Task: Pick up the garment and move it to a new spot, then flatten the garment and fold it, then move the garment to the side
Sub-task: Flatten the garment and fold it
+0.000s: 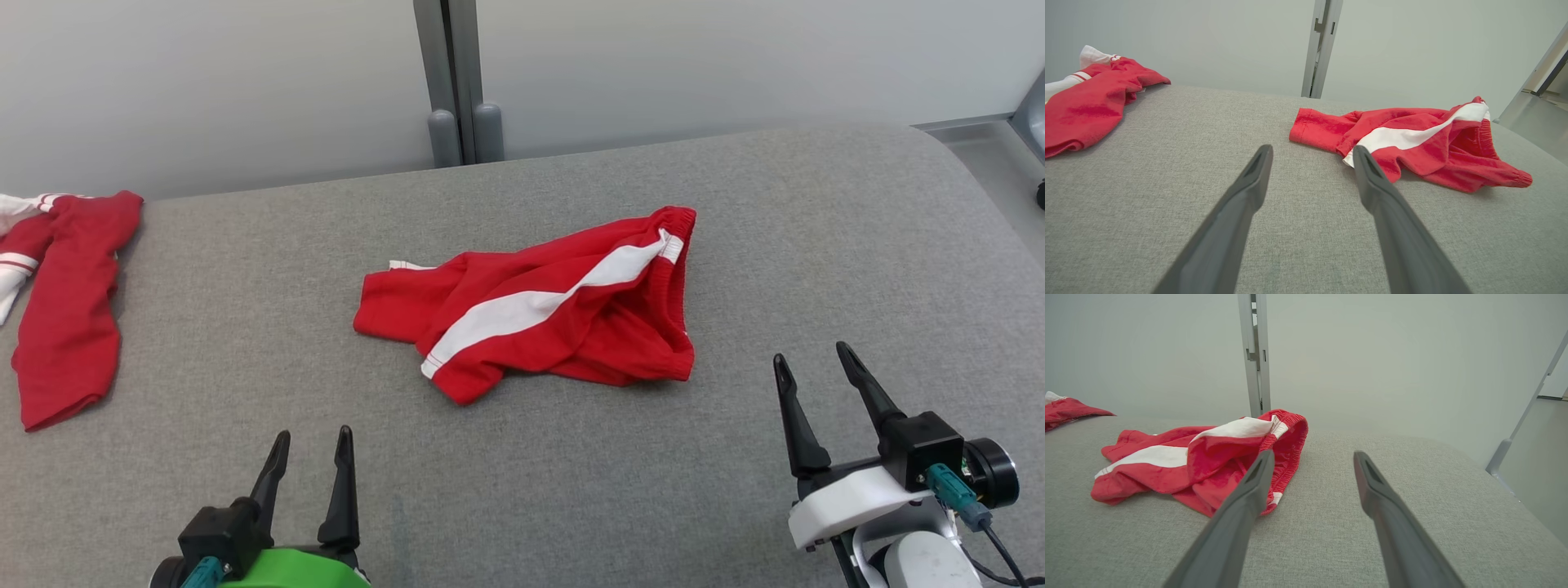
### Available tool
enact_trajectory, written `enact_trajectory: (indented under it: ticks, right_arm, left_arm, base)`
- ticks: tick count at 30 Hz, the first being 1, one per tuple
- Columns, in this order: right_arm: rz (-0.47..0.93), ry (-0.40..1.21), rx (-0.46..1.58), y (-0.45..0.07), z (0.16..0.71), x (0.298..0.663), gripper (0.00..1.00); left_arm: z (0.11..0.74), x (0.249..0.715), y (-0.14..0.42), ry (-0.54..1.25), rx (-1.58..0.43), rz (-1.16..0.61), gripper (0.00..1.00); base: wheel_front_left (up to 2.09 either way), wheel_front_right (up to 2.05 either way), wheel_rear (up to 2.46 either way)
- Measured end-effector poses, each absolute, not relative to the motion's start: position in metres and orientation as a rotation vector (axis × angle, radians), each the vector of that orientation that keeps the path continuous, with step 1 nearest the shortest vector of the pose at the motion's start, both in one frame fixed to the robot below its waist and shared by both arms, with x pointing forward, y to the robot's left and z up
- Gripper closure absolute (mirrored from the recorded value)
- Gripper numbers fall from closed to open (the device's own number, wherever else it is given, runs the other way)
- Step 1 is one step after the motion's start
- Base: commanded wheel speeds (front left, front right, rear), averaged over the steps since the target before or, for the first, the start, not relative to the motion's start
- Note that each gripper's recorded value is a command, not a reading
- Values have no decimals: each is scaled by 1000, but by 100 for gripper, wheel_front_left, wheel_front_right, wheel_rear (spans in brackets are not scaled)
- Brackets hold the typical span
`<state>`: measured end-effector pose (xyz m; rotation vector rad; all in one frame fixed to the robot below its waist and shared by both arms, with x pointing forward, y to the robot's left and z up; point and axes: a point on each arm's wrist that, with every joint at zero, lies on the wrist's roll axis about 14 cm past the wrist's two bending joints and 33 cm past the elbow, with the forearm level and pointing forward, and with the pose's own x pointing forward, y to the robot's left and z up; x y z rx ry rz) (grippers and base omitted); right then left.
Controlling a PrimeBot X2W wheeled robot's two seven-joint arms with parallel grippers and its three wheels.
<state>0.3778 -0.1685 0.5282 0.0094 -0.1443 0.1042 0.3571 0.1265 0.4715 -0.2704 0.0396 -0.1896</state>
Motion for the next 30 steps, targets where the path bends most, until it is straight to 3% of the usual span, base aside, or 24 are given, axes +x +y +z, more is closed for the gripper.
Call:
enact_trajectory:
  ticks: [30]
  right_arm:
    - [124, -77, 39, -161, 507, 384, 0]
  left_arm:
    - [474, 358, 128, 30, -268, -187, 0]
  base:
    - [0, 0, 0]
